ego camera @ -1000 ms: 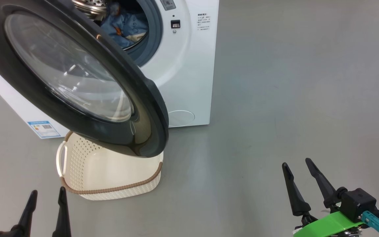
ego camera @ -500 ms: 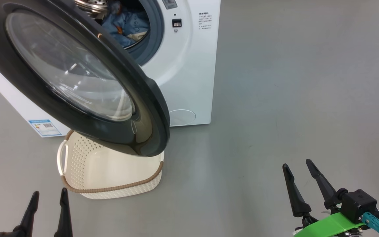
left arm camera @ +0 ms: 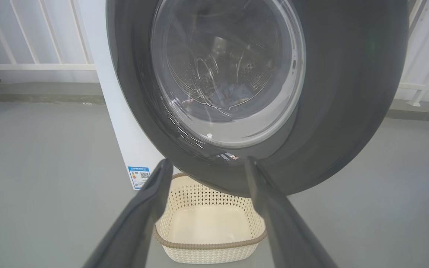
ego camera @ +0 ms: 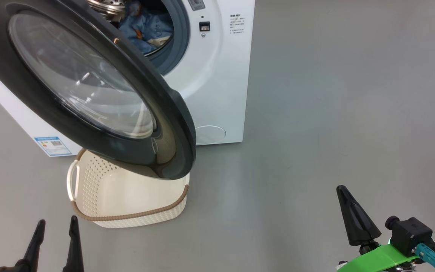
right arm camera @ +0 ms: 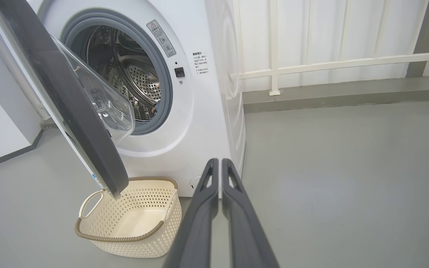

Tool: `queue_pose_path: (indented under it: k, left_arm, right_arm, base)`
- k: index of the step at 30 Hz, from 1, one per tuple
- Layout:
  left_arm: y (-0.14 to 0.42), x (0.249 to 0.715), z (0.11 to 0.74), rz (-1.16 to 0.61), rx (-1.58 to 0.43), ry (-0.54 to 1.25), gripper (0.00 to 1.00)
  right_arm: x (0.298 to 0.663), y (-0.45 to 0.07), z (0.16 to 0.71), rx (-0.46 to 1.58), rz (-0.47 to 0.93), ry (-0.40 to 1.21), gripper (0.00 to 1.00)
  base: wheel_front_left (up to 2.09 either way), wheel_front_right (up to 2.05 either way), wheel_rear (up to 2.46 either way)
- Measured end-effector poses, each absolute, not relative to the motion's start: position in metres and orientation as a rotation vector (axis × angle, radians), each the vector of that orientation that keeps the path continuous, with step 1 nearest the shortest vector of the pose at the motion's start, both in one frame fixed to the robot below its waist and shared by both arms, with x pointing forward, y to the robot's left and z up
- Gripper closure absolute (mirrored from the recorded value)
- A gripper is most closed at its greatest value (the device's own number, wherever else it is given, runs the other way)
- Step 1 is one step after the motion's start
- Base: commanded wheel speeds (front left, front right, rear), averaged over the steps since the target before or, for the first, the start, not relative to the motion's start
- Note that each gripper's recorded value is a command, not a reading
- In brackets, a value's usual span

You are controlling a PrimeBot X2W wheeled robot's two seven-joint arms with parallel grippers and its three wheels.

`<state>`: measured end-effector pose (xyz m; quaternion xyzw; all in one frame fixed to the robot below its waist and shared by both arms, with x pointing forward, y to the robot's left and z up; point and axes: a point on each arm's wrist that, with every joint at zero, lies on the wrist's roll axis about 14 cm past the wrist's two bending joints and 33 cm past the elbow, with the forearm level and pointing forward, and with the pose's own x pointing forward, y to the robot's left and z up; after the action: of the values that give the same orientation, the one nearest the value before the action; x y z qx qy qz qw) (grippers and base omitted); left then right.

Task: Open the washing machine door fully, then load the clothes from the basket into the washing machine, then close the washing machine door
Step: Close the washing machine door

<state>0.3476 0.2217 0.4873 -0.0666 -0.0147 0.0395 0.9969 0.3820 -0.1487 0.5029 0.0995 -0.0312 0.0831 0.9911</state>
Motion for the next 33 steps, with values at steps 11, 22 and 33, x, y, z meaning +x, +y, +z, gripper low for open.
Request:
queue_pose_path:
  k: [11,22,33]
  left_arm:
    - [0.223,0.347,0.485,0.085,-0.136,-0.025,0.0]
    - [0.226,0.344,0.487,0.096,-0.138,-0.03,0.0]
    - [0.228,0.335,0.486,0.109,-0.144,-0.027,0.0]
  right_arm:
    - [0.387,-0.146,0.53,0.214,0.176,-0.148,1.0]
    - [0.381,-0.115,0.662,0.25,0.341,-0.554,1.0]
    - [0.347,-0.022,0.726,0.312,0.731,-0.724,1.0]
  base:
    - [0.0,0.0,0.0]
    - [0.0,0.0,0.0]
    - [0.0,0.0,0.0]
